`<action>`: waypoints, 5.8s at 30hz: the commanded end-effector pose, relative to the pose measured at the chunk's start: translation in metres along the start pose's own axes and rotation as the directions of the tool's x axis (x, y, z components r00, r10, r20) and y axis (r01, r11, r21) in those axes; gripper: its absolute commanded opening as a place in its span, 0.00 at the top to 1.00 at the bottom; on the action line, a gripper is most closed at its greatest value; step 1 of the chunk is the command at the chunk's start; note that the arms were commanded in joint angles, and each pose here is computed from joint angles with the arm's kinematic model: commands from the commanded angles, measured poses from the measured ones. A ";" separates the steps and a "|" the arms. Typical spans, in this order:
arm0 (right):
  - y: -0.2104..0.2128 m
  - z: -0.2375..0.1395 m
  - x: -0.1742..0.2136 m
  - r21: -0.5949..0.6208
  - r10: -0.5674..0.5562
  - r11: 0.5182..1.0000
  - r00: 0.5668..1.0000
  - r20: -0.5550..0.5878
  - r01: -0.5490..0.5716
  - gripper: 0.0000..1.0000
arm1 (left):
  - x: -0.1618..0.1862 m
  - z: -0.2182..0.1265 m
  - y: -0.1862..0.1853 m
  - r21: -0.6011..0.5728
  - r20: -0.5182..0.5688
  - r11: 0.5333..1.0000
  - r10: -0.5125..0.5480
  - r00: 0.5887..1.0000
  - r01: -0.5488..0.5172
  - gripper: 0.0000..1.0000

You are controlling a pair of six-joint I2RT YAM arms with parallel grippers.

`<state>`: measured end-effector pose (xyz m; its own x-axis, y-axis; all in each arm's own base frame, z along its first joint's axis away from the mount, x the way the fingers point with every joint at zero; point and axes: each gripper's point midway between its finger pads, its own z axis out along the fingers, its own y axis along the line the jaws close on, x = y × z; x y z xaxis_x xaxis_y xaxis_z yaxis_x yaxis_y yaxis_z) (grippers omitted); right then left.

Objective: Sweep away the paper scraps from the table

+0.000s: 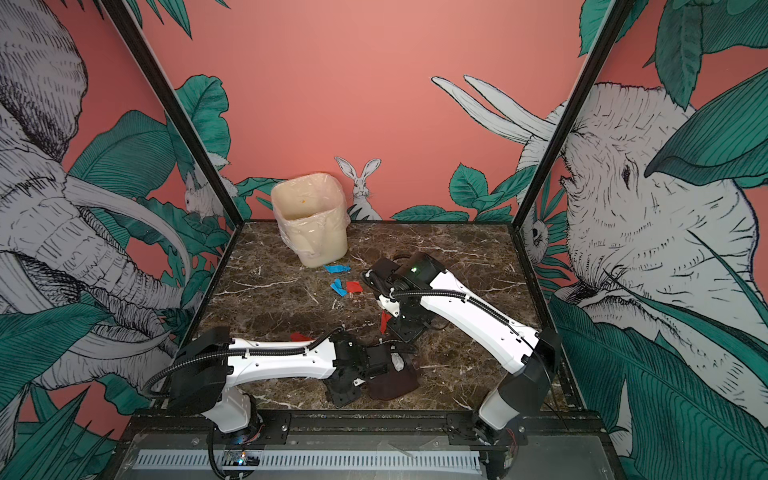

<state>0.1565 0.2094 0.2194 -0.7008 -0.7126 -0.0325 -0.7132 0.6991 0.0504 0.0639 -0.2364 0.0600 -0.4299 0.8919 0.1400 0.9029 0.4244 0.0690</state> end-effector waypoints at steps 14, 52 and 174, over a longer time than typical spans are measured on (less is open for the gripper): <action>-0.041 -0.028 0.015 0.148 0.052 0.987 0.998 0.037 -0.057 1.00 | -0.001 -0.006 0.003 -0.011 0.013 1.000 -0.006 1.000 0.006 1.00; -0.036 -0.063 0.018 0.126 0.019 0.991 0.991 0.131 -0.036 1.00 | -0.003 -0.013 0.011 -0.050 0.053 0.999 -0.020 0.998 0.022 1.00; 0.006 -0.040 -0.006 0.123 -0.334 0.935 0.942 -0.013 0.333 1.00 | 0.023 -0.001 0.026 -0.006 0.064 0.980 -0.199 0.978 0.200 1.00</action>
<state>0.1626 0.2479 0.2498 -0.3805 -0.9177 -0.1144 -0.9203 0.3879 -0.0503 0.0698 -0.2073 0.0593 -0.5733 0.8117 0.1113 0.8193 0.5683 0.0758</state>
